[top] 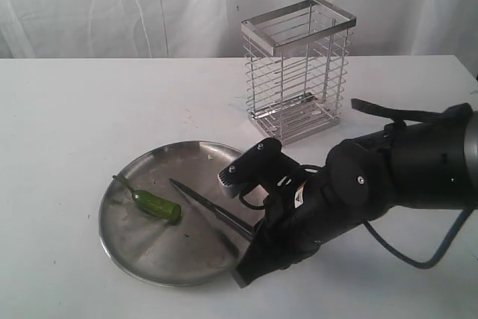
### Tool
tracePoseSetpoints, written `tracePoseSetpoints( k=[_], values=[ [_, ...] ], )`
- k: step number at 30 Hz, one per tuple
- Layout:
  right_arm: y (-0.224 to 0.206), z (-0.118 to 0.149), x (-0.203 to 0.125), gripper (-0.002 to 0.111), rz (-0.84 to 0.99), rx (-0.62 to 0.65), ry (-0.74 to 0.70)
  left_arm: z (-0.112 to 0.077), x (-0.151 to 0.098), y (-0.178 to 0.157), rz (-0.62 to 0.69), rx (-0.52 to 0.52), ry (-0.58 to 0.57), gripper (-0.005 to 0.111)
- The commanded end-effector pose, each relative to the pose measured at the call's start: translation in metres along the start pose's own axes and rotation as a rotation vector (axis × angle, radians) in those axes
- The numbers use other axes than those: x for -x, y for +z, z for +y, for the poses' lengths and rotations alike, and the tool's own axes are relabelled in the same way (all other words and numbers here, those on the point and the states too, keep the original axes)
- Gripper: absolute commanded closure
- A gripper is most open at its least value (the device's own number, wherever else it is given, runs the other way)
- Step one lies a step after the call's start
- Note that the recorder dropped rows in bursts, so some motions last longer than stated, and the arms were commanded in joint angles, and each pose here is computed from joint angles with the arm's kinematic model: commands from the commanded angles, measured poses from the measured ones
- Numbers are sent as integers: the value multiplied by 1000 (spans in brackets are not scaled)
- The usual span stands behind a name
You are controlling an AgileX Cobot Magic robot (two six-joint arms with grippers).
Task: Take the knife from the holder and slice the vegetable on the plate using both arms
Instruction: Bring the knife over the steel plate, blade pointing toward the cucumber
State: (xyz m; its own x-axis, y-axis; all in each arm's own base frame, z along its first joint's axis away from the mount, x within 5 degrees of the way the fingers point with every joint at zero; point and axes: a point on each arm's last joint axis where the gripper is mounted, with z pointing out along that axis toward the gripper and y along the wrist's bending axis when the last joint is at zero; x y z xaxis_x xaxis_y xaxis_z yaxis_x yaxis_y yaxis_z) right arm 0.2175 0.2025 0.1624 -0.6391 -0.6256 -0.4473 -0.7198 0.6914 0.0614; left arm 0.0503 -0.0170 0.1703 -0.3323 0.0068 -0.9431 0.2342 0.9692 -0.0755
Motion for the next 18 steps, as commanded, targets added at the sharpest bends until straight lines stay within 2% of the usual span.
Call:
tracePoseSetpoints(
  k=[1,8,12,18],
  values=[
    [1,0,0,107,22,-10,0,0,-1,0,-4,1,-3,107],
    [-3,0,3,107,-12,-17,94,0,-1,0,-4,1,-3,107],
    [-22,0,9,107,-140,-27,162,0,-1,0,-4,1,-3,107],
    [-48,3,-8,107,-203,-22,177,0,-1,0,-4,1,-3,107]
  ],
)
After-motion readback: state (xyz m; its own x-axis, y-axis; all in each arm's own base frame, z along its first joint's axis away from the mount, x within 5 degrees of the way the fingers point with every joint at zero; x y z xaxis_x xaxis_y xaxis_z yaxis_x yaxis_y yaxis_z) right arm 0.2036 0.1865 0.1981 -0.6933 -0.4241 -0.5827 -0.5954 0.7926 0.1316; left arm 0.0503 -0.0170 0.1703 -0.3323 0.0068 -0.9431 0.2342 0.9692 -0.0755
